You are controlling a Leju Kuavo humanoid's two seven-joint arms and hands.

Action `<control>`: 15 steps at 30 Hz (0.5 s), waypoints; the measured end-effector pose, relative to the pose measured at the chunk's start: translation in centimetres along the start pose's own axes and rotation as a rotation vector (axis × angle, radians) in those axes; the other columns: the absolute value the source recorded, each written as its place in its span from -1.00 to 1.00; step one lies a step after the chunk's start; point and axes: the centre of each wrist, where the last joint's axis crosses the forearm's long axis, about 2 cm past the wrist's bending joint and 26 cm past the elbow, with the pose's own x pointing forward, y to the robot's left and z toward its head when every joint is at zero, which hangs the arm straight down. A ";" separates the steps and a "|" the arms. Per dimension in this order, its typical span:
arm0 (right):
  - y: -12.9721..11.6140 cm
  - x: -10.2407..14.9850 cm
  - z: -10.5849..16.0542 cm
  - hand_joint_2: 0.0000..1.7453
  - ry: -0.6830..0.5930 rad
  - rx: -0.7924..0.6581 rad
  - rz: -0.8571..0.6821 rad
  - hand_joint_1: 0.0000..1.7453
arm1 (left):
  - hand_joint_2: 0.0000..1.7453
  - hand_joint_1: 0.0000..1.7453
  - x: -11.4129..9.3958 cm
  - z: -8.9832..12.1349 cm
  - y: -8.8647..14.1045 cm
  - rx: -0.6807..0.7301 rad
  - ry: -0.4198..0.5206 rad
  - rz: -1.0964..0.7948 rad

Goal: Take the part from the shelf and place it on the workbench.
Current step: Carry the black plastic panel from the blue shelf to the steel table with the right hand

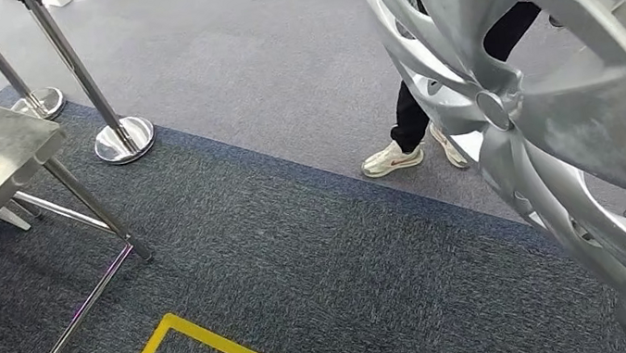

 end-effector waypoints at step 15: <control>-0.1 0.1 -0.4 1.00 -0.015 -0.001 0.010 1.00 | 1.00 -1.00 0.1 0.0 0.0 0.001 0.008 0.000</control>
